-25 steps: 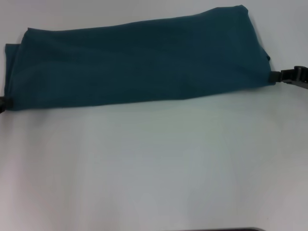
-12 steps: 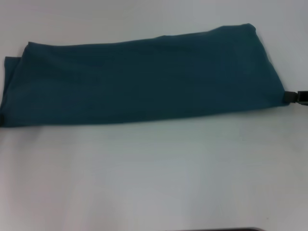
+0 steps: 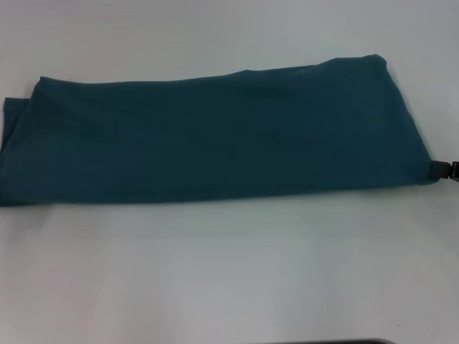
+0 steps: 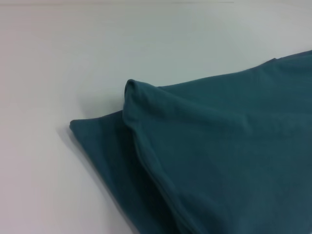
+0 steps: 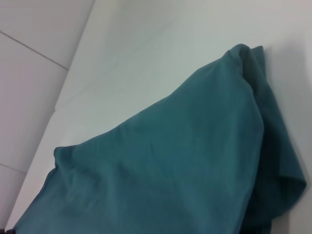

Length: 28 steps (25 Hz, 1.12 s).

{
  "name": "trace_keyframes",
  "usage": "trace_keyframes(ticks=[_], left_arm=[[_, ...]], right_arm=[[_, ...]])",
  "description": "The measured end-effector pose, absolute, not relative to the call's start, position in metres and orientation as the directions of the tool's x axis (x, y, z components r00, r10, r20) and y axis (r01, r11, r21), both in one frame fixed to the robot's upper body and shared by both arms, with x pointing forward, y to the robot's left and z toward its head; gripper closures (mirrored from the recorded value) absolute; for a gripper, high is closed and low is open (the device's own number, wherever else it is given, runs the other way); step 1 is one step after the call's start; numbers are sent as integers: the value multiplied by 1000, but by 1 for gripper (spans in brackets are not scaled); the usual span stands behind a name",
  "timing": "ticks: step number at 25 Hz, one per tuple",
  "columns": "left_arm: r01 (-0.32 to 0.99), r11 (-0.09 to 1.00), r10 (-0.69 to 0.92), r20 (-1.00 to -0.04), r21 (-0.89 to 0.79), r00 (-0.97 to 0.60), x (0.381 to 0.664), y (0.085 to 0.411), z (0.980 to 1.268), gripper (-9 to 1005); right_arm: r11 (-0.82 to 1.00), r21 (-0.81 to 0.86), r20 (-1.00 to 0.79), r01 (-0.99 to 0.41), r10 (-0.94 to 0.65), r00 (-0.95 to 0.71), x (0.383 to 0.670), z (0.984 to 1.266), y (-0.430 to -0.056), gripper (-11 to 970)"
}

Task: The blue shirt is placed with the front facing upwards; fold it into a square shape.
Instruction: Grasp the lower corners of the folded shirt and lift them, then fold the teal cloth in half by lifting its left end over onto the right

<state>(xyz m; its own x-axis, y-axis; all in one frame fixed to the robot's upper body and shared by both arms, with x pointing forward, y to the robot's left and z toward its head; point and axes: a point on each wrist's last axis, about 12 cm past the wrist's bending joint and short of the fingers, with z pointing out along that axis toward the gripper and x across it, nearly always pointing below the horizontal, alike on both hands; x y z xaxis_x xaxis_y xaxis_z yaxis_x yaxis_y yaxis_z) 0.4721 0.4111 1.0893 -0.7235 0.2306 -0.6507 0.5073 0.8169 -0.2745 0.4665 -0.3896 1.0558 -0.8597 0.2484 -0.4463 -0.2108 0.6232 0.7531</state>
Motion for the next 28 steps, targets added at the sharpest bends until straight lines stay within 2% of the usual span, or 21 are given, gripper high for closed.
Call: trace_keyframes(ticks=[6, 12, 17, 23, 28], left_arm=[[506, 818, 232, -647, -275, -727, 468, 413, 1088, 975], [501, 822, 227, -650, -271, -725, 472, 411, 1088, 914], [486, 830, 210, -655, -273, -726, 475, 412, 1090, 862], [475, 842, 196, -677, -254, -710, 481, 415, 1096, 801], [485, 843, 173, -735, -235, -656, 495, 411, 1108, 562]], right_arm=[[622, 754, -446, -211, 250, -859, 465, 1054, -389, 952], [615, 754, -455, -231, 234, -859, 471, 1057, -384, 952], [612, 751, -465, -246, 226, -856, 475, 1060, -385, 742], [618, 746, -497, -250, 266, -826, 483, 1071, -394, 594], [628, 733, -519, -259, 271, -811, 499, 1083, -397, 453]])
